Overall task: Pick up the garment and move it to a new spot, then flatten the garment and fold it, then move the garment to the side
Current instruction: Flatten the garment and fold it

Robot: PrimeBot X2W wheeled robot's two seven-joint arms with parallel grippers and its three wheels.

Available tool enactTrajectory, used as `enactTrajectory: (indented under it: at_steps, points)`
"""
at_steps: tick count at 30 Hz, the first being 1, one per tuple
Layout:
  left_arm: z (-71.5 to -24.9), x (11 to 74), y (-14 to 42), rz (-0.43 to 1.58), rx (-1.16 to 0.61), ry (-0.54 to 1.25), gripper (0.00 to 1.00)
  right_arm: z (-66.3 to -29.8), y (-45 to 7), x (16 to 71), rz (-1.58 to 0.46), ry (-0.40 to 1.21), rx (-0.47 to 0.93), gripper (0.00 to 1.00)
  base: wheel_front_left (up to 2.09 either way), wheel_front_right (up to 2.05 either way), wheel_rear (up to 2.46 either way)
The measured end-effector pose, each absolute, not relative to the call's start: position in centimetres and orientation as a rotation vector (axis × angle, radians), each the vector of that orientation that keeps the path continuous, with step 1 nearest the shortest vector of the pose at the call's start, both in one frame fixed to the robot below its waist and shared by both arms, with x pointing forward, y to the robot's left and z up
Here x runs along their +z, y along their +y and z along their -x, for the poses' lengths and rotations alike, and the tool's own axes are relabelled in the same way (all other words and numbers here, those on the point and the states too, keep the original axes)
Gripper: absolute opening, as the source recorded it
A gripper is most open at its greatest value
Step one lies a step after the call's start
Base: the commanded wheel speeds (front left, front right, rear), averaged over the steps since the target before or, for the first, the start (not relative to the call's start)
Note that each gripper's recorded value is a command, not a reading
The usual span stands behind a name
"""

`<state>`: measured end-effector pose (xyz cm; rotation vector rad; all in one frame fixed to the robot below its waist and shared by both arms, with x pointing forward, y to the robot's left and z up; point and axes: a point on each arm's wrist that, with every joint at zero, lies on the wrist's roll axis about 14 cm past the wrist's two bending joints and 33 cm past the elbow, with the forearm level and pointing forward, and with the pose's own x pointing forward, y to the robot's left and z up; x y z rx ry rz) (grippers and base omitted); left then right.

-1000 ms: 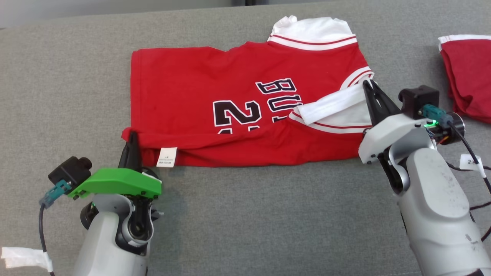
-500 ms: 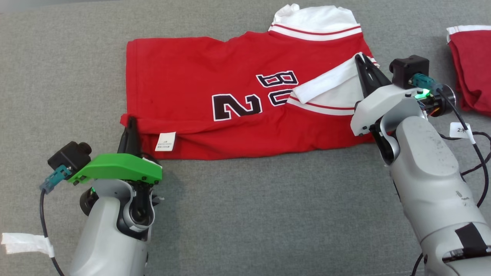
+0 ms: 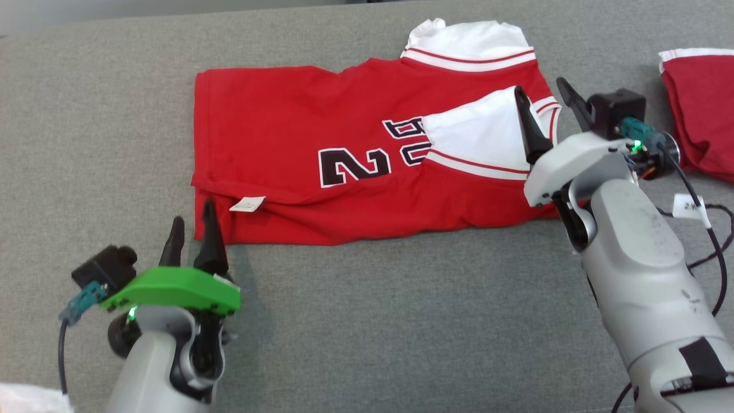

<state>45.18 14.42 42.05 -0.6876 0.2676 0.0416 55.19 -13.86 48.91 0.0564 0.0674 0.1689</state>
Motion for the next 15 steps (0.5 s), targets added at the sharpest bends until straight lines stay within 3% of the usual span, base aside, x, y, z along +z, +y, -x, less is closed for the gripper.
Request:
enactTrajectory:
  at_steps: [9,15]
  points:
    - [-40.1,40.0,13.6,0.639,-0.003,0.459,1.00,-51.5,-16.6,49.0,-0.074,0.026,0.093,1.00,0.00,0.00,0.00]
    - [-40.0,39.6,12.8,0.654,-0.022,0.521,1.00,-49.5,-17.5,48.6,-0.064,0.051,0.076,1.00,0.00,0.00,0.00]
